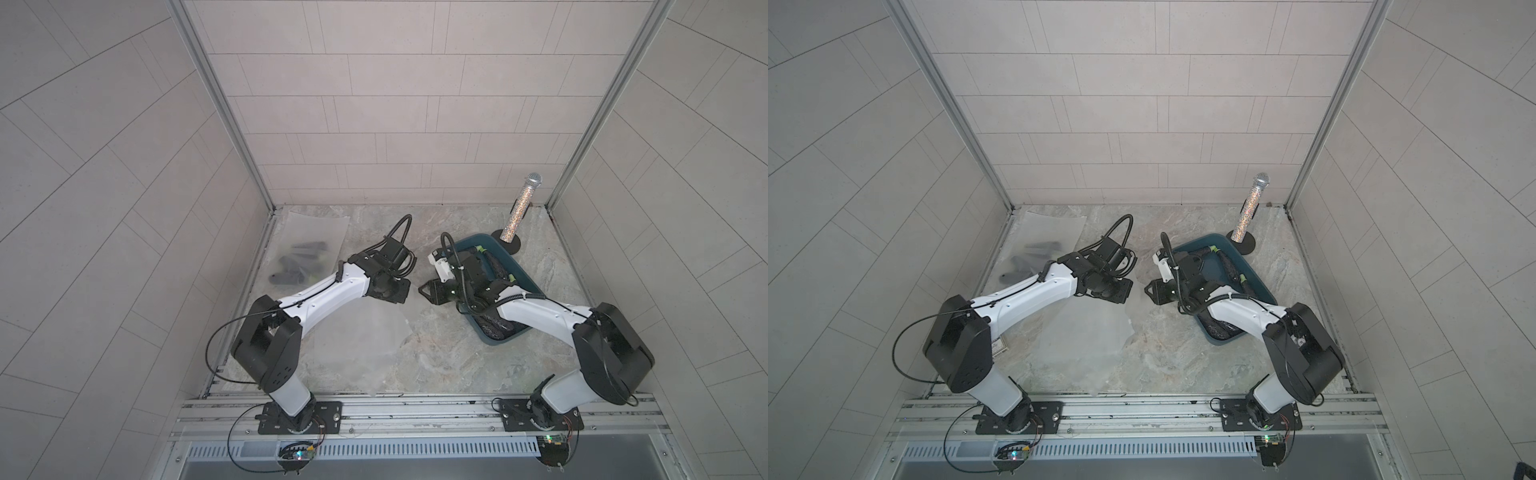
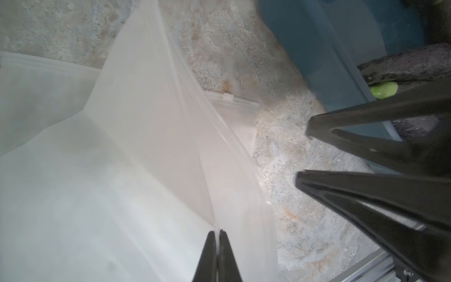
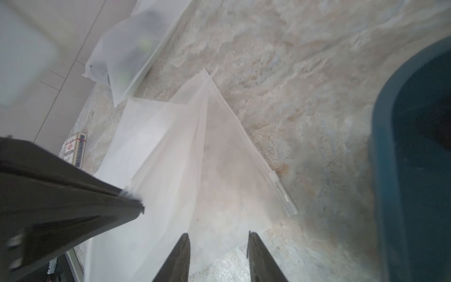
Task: Place the eggplant in a zip-top bag and seal the zipper
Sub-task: Open the zipper food storage bag, then pick up the eggplant from the basket, then place the eggplant in the zipper food storage bag.
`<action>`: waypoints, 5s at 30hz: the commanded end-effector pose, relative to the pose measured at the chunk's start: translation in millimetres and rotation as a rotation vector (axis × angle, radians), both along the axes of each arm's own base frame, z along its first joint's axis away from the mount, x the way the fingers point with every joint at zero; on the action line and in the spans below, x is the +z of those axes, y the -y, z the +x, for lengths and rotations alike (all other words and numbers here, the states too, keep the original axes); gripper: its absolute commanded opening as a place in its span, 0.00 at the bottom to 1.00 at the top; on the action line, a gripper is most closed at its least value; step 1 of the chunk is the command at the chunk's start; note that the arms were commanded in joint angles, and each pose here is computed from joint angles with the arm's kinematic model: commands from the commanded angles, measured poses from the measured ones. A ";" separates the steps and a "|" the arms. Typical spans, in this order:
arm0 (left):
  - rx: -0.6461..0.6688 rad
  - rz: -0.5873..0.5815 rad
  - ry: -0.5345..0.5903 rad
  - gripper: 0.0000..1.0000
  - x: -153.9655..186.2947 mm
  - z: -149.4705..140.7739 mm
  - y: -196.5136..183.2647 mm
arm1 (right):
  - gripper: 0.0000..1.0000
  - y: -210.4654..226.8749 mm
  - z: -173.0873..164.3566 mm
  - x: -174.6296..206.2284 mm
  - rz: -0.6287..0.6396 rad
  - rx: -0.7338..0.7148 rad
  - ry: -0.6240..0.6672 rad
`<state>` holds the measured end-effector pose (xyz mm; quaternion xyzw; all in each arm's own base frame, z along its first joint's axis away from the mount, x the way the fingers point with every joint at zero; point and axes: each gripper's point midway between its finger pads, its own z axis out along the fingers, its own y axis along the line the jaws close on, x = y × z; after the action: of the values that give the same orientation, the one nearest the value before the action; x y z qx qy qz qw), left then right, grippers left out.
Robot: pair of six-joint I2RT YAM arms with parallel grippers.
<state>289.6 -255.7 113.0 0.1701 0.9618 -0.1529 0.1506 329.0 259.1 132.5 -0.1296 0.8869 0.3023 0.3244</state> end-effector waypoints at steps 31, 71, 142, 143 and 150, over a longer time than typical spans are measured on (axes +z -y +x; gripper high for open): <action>0.008 -0.061 0.025 0.00 6.1 -4.9 4.9 | 0.64 158.5 150.3 -65.1 0.238 -0.737 -0.131; 0.028 -0.141 0.011 0.00 12.5 -5.5 4.6 | 0.25 140.9 134.8 11.0 0.333 -0.659 0.002; 0.133 -0.494 0.022 0.00 69.5 -1.0 -12.9 | 0.41 -53.4 -44.1 36.6 0.161 -0.002 0.322; 0.130 -0.491 0.026 0.00 69.7 -1.2 -13.5 | 0.43 -55.4 -41.7 43.5 0.165 -0.004 0.330; 0.122 -0.475 0.034 0.00 67.9 -4.6 -16.7 | 0.48 -49.4 -32.5 58.1 0.120 -0.036 0.338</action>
<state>286.7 -242.4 177.4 0.0655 0.9074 -0.3640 0.1994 293.2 313.5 175.1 -0.1446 0.8035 0.3353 0.4702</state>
